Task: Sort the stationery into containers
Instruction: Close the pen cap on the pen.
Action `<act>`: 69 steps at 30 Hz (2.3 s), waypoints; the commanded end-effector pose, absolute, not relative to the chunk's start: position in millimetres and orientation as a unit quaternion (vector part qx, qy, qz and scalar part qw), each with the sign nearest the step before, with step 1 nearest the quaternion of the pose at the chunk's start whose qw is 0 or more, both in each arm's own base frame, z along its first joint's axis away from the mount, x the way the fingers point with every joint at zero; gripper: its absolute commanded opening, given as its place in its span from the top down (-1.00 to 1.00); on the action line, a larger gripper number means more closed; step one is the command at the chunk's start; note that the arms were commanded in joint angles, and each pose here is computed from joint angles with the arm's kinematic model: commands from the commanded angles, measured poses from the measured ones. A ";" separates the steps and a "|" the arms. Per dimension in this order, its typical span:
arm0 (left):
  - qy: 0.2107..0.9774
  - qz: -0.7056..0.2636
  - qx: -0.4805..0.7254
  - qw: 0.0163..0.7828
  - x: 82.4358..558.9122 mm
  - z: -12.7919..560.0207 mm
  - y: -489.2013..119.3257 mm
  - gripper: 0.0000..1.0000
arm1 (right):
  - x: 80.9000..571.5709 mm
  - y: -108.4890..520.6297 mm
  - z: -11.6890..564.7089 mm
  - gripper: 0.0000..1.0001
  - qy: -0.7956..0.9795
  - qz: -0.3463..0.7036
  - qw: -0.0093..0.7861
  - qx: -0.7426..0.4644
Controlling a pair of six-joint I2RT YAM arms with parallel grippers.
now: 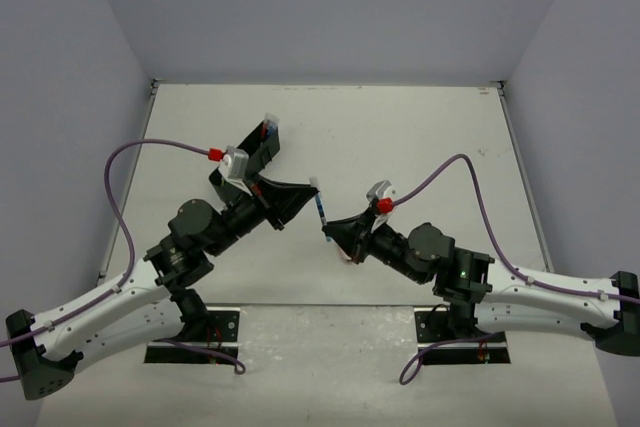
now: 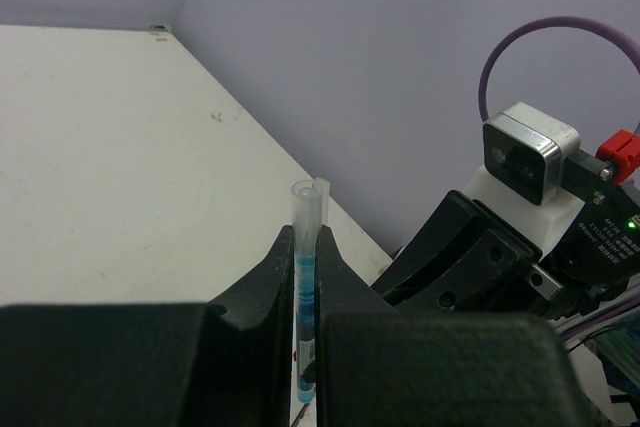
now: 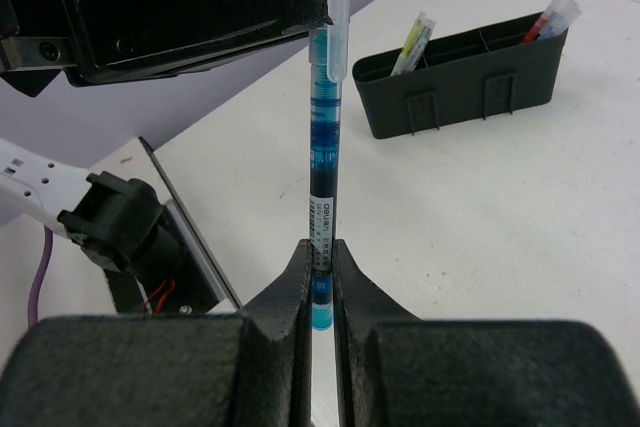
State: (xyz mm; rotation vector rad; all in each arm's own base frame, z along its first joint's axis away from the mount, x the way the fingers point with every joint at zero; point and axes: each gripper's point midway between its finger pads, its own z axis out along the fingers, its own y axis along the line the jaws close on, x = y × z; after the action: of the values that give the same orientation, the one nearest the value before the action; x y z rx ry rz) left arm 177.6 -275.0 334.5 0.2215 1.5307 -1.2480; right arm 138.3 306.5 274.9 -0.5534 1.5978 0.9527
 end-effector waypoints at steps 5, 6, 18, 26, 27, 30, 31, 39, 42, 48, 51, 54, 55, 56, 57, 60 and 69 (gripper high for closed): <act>0.686 -0.521 0.143 0.488 160.8 282.4 -287.8 0.86 | 141.0 300.6 396.5 1.00 0.571 0.490 0.639 -0.158; 0.686 -0.520 0.144 0.488 160.8 282.1 -287.9 0.83 | 139.7 302.3 396.3 1.00 0.570 0.491 0.638 -0.164; 0.664 -0.528 0.152 0.508 158.3 301.9 -284.4 0.63 | 131.3 317.9 363.5 1.00 0.578 0.495 0.616 -0.204; 0.616 -0.551 0.190 0.529 141.3 318.5 -278.8 1.00 | 128.4 321.8 357.4 1.00 0.579 0.497 0.609 -0.216; 0.608 -0.554 0.198 0.532 138.3 322.2 -278.4 1.00 | 127.4 323.9 354.3 0.98 0.580 0.498 0.606 -0.220; 0.588 -0.561 0.224 0.537 129.7 330.0 -278.6 1.00 | 123.7 330.4 347.4 0.76 0.582 0.501 0.596 -0.236; 0.577 -0.567 0.240 0.537 124.3 333.4 -280.1 1.00 | 121.2 334.2 346.0 0.61 0.582 0.504 0.589 -0.244; 0.512 -0.606 0.314 0.521 93.4 350.3 -287.2 1.00 | 108.0 344.1 357.6 0.61 0.567 0.531 0.567 -0.273; 0.507 -0.609 0.316 0.523 92.2 354.1 -287.0 1.00 | 104.2 342.2 361.2 0.86 0.562 0.541 0.561 -0.276; 0.523 -0.594 0.319 0.521 99.0 355.6 -291.1 -0.24 | 100.4 335.0 356.9 1.00 0.557 0.545 0.560 -0.283; 0.545 -0.565 0.298 0.543 114.0 366.6 -287.2 -0.97 | 96.3 330.8 348.5 1.00 0.553 0.544 0.558 -0.295; 0.552 -0.545 0.283 0.564 123.3 378.9 -280.5 -0.98 | 91.8 326.9 336.0 1.00 0.552 0.543 0.551 -0.310; 0.547 -0.546 0.282 0.569 122.3 386.2 -279.0 -0.96 | 92.0 325.7 332.6 1.00 0.554 0.543 0.550 -0.310; 0.539 -0.548 0.281 0.575 121.1 396.4 -277.0 -0.87 | 92.5 324.6 327.9 1.00 0.558 0.541 0.548 -0.310; 0.533 -0.549 0.280 0.579 120.1 404.2 -275.5 -0.80 | 91.8 322.8 327.5 1.00 0.557 0.543 0.547 -0.310; 0.531 -0.545 0.285 0.583 120.6 409.6 -275.0 -0.69 | 83.9 321.4 321.9 1.00 0.552 0.549 0.535 -0.328; 0.493 -0.571 0.322 0.572 103.7 422.2 -282.0 -0.10 | 61.4 323.5 318.6 1.00 0.524 0.568 0.508 -0.381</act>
State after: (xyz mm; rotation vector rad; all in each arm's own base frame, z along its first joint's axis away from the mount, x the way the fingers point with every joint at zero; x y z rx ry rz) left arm 115.4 -279.2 406.9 0.6915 1.2284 -1.3072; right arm 72.9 324.7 312.5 -0.8544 1.3291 1.3375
